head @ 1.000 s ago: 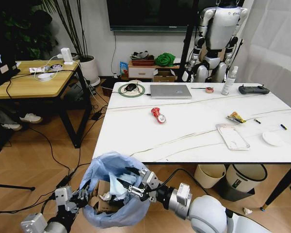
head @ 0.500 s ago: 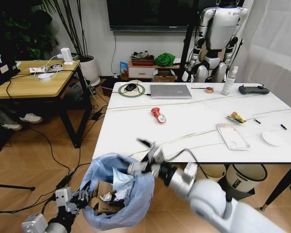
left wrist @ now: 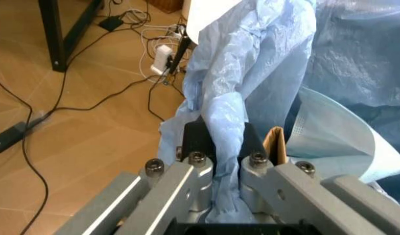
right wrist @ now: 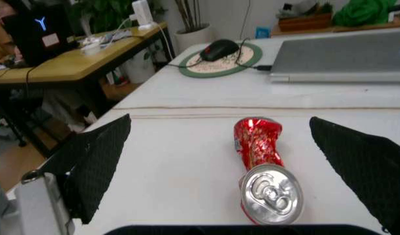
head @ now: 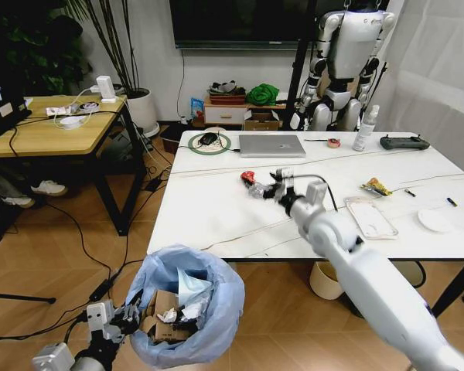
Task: Pick up the trash bin and place the trash from the table into it.
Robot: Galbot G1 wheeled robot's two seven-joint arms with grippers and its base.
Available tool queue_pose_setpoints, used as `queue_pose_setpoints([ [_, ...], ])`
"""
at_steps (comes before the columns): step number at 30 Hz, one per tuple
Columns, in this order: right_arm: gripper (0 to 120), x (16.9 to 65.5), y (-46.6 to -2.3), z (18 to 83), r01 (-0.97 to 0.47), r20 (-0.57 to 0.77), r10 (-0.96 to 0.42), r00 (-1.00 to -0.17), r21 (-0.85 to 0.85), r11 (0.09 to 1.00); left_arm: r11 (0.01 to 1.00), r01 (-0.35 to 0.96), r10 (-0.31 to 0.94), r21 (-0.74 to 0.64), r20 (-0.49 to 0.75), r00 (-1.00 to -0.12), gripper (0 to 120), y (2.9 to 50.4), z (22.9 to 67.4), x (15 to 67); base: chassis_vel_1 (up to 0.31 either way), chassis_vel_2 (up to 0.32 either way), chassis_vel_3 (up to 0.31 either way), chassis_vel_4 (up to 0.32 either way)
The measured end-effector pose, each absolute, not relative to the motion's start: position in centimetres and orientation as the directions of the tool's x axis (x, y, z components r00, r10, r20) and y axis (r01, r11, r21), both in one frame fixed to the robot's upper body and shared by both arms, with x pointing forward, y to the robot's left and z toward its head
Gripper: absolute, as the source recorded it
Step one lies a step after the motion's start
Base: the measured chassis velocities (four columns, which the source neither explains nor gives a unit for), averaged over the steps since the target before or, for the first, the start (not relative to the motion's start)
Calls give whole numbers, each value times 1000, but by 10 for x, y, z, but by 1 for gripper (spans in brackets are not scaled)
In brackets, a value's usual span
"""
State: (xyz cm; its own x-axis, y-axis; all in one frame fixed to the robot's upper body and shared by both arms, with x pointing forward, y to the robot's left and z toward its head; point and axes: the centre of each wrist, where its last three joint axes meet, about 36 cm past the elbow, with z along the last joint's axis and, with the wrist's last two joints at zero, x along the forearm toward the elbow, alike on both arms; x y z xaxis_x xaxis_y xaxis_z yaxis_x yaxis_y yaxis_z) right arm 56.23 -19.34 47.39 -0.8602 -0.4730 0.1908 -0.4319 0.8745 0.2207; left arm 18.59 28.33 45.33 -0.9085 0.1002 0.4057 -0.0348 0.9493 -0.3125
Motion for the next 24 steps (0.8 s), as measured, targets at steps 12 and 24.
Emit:
queue_pose_setpoints([
  [12,100,594,-185,426,-420,277,-456,-846,182,889,950,-43,90,-310,403,-911,0,284,454,184,0,0,0,0],
  [24,98,606,-194,408,-402,304,-431,-850,156,902,949,-44,88,-311,399,-913,0,284,454,185,0,0,0,0],
])
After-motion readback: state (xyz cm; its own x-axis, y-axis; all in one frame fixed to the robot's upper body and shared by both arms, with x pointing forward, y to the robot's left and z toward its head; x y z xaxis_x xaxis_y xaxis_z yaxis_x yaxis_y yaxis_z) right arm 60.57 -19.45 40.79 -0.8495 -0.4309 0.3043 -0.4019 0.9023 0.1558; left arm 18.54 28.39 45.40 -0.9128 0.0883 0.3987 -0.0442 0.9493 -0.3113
